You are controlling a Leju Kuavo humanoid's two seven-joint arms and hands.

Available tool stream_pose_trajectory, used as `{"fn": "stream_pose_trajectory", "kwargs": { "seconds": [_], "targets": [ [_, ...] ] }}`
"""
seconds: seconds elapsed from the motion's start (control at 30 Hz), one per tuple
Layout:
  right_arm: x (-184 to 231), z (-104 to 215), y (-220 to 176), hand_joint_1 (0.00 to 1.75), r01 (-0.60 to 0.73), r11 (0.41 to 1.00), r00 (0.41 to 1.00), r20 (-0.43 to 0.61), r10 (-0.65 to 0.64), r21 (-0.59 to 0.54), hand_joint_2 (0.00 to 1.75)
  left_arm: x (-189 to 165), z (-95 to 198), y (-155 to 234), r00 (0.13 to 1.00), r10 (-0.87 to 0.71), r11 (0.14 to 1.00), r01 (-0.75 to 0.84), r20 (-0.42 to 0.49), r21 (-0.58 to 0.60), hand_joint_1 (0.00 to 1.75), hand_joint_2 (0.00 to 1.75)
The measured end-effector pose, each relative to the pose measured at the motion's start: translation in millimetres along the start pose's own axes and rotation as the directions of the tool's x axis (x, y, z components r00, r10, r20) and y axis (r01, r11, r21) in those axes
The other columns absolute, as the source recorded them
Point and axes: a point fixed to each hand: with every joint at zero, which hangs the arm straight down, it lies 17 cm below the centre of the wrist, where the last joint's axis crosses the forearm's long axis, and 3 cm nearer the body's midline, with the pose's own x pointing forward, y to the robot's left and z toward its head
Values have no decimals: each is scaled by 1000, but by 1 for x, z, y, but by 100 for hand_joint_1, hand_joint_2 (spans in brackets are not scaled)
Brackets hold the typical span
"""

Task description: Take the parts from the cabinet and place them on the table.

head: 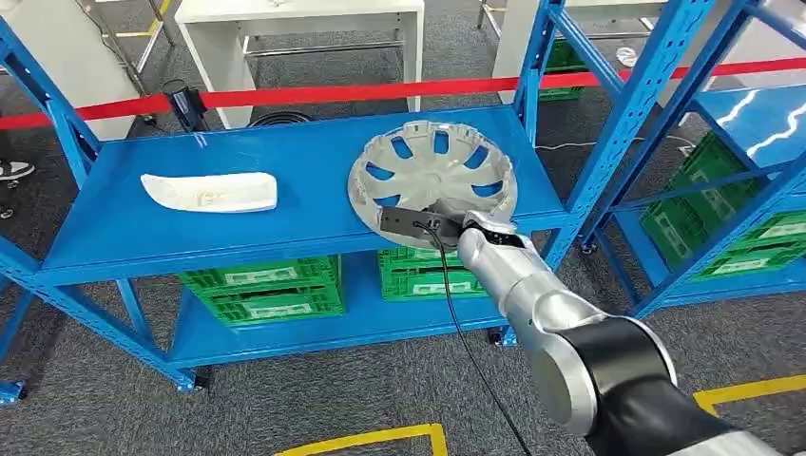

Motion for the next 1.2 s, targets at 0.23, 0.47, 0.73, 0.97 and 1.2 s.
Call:
{"fn": "stream_pose_trajectory", "kwargs": {
  "seconds": [0.23,0.47,0.73,0.97,1.2],
  "targets": [
    [-1,0,-1,175,-1,1000,1000,-1,1,0,175,0,0,1,1000,7,1000,-7,2,5,0,0],
    [-1,0,-2,175,-4,1000,1000,-2,4,-2,175,-2,0,2,1000,22,1000,-22,3,10,0,0],
    [-3,0,-2,166,-7,1000,1000,-10,7,-3,175,-2,0,0,1000,28,1000,-28,6,6,0,175],
    [-14,1,-6,171,-64,998,997,-50,64,-7,175,-2,1,-3,1000,21,1000,-21,20,-2,0,175],
    [-24,3,-37,164,-230,973,966,-124,227,-10,175,-7,1,-3,1000,19,1000,-19,7,-1,0,175]
  ]
}}
